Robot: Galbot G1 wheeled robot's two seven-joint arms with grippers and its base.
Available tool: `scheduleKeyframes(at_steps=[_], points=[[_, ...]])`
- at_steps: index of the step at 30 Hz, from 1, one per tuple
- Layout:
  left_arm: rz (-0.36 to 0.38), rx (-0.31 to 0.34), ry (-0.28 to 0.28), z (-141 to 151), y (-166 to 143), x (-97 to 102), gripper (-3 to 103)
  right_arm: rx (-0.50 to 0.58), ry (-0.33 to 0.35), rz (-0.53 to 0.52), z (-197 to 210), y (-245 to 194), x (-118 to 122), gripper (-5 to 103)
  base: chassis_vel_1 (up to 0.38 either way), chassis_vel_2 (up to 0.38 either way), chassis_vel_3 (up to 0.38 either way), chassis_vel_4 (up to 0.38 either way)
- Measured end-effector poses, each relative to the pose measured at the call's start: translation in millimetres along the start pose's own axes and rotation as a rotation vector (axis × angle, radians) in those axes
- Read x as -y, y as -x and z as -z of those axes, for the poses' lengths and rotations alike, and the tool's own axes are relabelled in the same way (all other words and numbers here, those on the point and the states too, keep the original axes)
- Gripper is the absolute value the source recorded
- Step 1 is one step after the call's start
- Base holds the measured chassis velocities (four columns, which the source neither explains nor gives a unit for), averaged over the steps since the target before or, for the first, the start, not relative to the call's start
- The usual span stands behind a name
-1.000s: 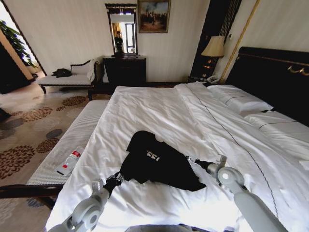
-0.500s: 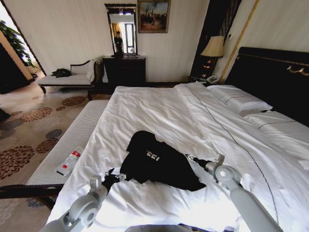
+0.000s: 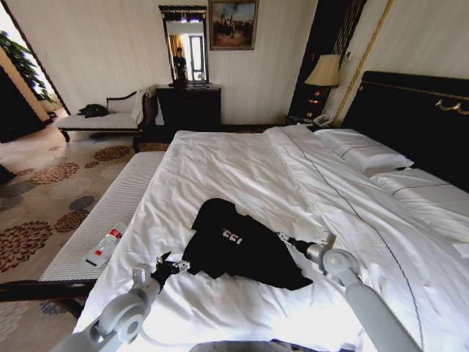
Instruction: Fold the clothes on the bed.
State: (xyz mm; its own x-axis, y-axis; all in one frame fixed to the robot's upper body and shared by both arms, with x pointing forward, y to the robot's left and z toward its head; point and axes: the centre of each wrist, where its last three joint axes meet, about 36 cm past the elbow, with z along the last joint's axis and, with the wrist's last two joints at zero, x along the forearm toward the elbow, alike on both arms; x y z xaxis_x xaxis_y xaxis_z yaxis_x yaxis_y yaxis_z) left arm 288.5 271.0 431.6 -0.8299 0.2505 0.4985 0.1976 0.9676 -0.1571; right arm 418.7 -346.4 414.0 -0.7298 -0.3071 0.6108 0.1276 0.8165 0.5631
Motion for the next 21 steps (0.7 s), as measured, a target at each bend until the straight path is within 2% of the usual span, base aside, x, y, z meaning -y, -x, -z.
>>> scheduleKeyframes(at_steps=[2,4,7,8,10,11,13,16,19,21], points=[[0.006,0.001,-0.004,0.2,1.2,-2.0,100,-0.015,0.000,0.009,-3.4,2.0,-3.0,62,0.000,0.000,0.000,0.000],[0.008,0.001,-0.005,0.4,1.5,-2.5,100,-0.018,0.000,0.010,-4.1,2.5,-3.4,62,0.000,0.000,0.000,0.000],[0.016,0.005,-0.011,2.4,3.6,-5.9,100,-0.027,0.001,0.016,-6.9,3.5,-5.2,47,0.000,0.000,0.000,0.000],[0.016,0.005,-0.011,2.4,3.6,-5.9,100,-0.027,0.001,0.016,-6.9,3.5,-5.2,47,0.000,0.000,0.000,0.000],[0.024,0.010,-0.024,6.2,6.0,-8.8,100,-0.037,-0.001,0.018,-9.6,3.0,-6.5,36,0.000,0.000,0.000,0.000],[0.024,0.010,-0.024,6.2,6.0,-8.8,100,-0.037,-0.001,0.018,-9.6,3.0,-6.5,36,0.000,0.000,0.000,0.000],[0.031,0.014,-0.035,8.9,8.5,-10.2,100,-0.038,-0.001,0.019,-10.6,2.5,-7.9,24,0.000,0.000,0.000,0.000],[0.032,0.015,-0.038,9.2,9.4,-10.1,100,-0.034,-0.001,0.019,-10.1,1.8,-8.5,19,0.000,0.000,0.000,0.000],[0.033,0.022,-0.034,11.4,10.1,-9.9,100,-0.019,-0.005,0.016,-6.7,-0.5,-8.3,3,0.000,0.000,0.000,0.000],[0.032,0.028,-0.030,13.4,10.1,-9.8,100,-0.013,-0.009,0.013,-5.7,-1.0,-8.2,2,0.000,0.000,0.000,0.000]])
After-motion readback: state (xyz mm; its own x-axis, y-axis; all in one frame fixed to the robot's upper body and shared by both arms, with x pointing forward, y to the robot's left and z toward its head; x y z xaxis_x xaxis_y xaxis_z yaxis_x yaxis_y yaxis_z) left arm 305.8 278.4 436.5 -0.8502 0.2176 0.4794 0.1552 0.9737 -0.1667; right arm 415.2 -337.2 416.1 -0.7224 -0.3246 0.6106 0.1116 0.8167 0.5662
